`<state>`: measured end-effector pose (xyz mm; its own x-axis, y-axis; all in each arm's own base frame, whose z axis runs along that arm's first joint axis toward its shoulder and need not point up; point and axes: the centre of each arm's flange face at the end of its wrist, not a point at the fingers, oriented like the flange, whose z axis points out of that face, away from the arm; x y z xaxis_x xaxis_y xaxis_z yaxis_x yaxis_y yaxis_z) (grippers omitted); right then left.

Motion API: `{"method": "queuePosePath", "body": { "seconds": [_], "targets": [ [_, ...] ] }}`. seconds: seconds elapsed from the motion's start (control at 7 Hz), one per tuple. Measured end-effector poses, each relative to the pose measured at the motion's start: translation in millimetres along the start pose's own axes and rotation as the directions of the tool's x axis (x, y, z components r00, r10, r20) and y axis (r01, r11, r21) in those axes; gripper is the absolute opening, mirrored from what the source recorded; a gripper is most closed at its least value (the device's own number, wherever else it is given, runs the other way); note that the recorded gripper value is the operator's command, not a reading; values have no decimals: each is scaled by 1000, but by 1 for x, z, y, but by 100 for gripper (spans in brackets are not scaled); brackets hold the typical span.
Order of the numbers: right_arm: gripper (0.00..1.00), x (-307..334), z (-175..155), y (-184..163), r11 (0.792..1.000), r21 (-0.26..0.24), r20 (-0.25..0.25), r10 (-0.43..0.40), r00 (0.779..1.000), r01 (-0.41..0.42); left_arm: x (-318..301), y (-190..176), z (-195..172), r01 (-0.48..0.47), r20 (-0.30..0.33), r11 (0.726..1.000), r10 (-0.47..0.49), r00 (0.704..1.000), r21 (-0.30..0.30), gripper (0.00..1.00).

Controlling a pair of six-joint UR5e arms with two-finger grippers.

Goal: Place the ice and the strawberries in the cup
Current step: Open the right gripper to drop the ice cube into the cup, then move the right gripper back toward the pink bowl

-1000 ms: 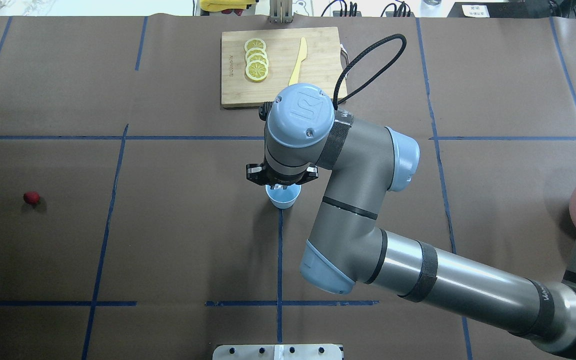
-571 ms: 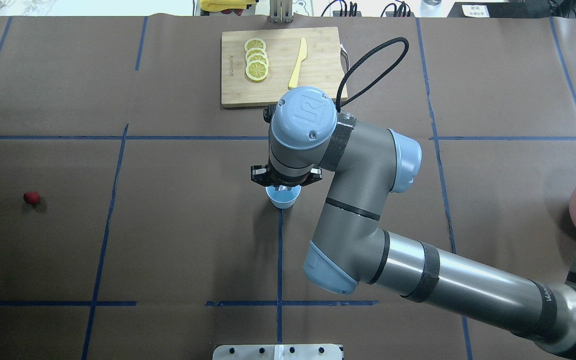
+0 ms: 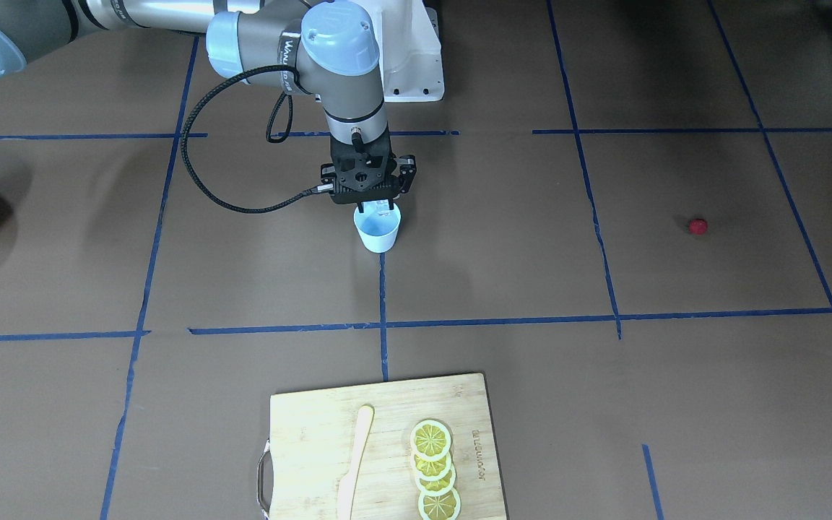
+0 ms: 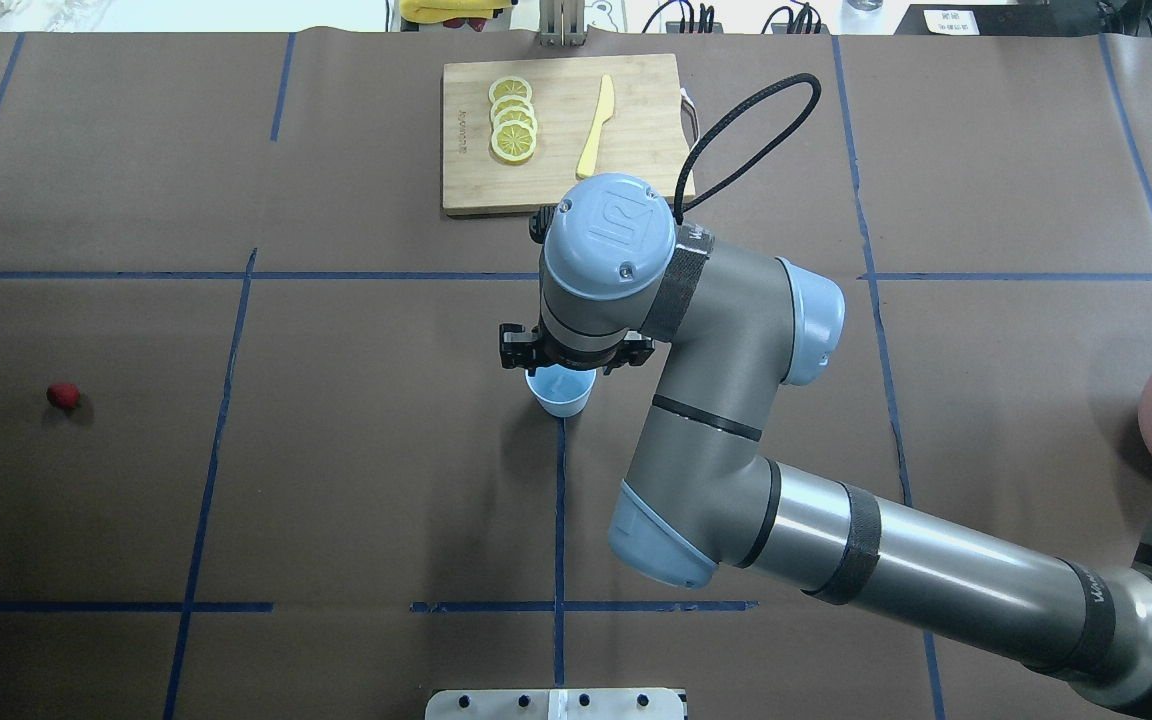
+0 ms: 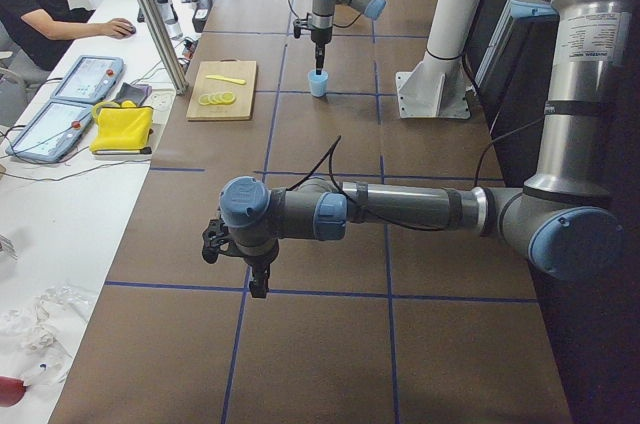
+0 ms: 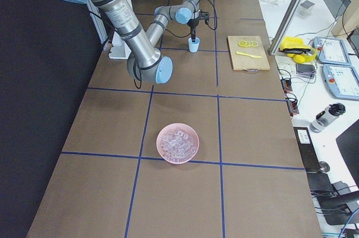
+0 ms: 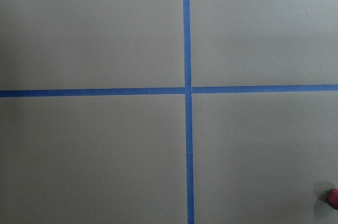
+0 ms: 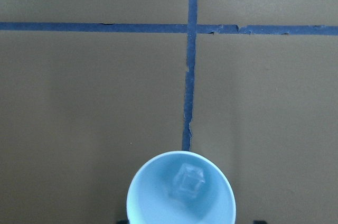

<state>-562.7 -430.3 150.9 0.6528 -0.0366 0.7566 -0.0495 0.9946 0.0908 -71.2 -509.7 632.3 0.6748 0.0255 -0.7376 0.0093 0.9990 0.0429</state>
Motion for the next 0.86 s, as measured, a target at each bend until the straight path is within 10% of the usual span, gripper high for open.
{"method": "queuePosePath", "body": {
  "seconds": [0.86],
  "targets": [
    [99, 30, -60, -23, 998, 32, -50, 58, 997, -57, 1, 0, 0, -2, -2, 1000, 2, 1000, 2, 100]
  ]
}}
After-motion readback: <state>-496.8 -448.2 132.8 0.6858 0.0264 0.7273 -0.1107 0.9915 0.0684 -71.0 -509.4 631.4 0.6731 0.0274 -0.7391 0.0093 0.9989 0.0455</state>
